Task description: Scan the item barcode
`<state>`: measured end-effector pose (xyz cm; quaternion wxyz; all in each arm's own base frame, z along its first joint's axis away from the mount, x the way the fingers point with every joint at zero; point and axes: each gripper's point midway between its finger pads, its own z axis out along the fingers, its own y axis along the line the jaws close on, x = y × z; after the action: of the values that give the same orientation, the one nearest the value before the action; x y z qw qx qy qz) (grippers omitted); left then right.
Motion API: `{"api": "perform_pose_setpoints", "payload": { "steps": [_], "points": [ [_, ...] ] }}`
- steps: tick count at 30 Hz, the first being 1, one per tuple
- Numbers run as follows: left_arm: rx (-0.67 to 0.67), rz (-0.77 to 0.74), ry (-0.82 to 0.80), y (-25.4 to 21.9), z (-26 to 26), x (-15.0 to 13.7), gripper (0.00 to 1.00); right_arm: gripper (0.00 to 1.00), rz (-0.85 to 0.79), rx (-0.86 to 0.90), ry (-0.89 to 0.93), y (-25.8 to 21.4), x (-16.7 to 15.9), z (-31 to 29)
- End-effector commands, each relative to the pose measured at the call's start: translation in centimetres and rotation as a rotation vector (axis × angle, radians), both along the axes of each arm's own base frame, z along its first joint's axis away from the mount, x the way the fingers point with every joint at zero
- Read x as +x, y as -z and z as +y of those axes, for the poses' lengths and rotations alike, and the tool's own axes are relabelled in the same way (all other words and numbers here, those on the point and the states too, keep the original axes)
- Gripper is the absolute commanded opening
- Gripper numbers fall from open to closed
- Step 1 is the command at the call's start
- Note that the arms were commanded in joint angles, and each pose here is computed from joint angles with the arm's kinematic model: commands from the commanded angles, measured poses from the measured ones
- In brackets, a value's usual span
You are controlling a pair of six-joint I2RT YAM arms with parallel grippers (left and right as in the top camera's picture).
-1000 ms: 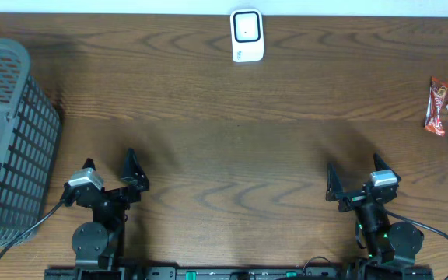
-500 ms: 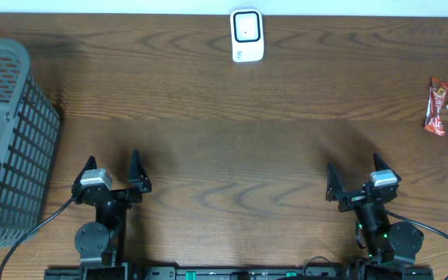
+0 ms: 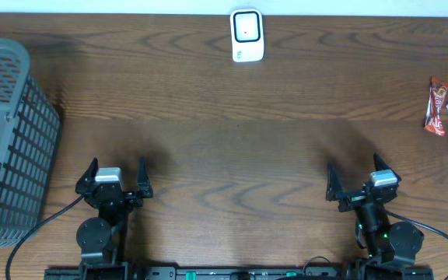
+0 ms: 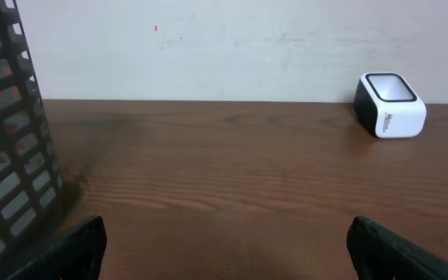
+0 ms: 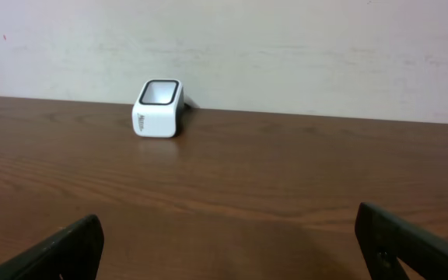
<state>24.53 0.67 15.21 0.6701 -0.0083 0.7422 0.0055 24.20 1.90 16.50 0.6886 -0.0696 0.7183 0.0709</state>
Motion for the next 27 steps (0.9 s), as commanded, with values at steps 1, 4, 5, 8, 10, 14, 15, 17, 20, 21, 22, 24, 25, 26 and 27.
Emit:
{"api": "perform_pose_setpoints", "payload": {
  "steps": [1, 4, 5, 8, 10, 14, 15, 17, 20, 21, 22, 24, 25, 26, 27],
  "points": [
    [0.028, 0.047, 0.034, 1.4, -0.48, -0.14, 0.98, 0.99, 0.0, -0.005, 0.007, 0.06, -0.01, -0.15],
    [0.028, 0.047, 0.03, 1.41, -0.41, -0.14, 0.98, 0.99, 0.0, -0.005, 0.007, 0.07, -0.01, -0.15],
    [0.028, 0.047, 0.03, 1.41, -0.42, -0.14, 0.98, 0.99, 0.0, -0.005, 0.007, 0.07, -0.01, -0.15],
    [0.027, 0.047, 0.032, 1.41, -0.46, -0.14, 0.98, 0.99, 0.0, -0.005, 0.008, 0.06, 0.0, -0.15],
    [0.026, 0.047, 0.031, 1.41, -0.45, -0.14, 0.98, 0.99, 0.0, -0.005, 0.008, 0.06, 0.0, -0.15],
    [0.02, 0.046, 0.03, 1.39, -0.45, -0.14, 0.98, 0.99, 0.0, -0.005, 0.008, 0.06, 0.0, -0.15],
    [0.02, 0.046, 0.03, 1.39, -0.45, -0.14, 0.98, 0.99, 0.0, -0.005, 0.007, 0.06, -0.01, -0.15],
    [0.02, 0.046, 0.03, 1.37, -0.45, -0.14, 0.98, 0.99, 0.0, -0.005, 0.007, 0.06, -0.01, -0.15],
    [0.021, 0.046, 0.031, 1.38, -0.45, -0.14, 0.98, 0.99, 0.0, -0.005, 0.007, 0.06, -0.01, -0.15],
    [0.023, 0.046, 0.031, 1.38, -0.45, -0.14, 0.98, 0.99, 0.0, -0.005, 0.007, 0.06, -0.01, -0.15],
    [0.032, 0.046, 0.033, 1.39, -0.46, -0.14, 0.98, 0.99, 0.0, -0.005, 0.007, 0.07, -0.01, -0.15],
    [0.053, 0.046, 0.045, 1.38, -0.62, -0.14, 0.98, 0.99, 0.0, -0.005, 0.008, 0.06, 0.0, -0.15],
    [0.053, 0.046, 0.045, 1.38, -0.62, -0.14, 0.98, 0.99, 0.0, -0.005, 0.007, 0.06, -0.01, -0.15],
    [0.051, 0.046, 0.044, 1.38, -0.62, -0.14, 0.98, 0.99, 0.0, -0.004, 0.007, 0.06, -0.01, -0.15],
    [0.042, 0.043, 0.04, 1.32, -0.57, -0.13, 0.98, 0.99, 0.0, -0.005, 0.007, 0.06, -0.01, -0.15]
  ]
}}
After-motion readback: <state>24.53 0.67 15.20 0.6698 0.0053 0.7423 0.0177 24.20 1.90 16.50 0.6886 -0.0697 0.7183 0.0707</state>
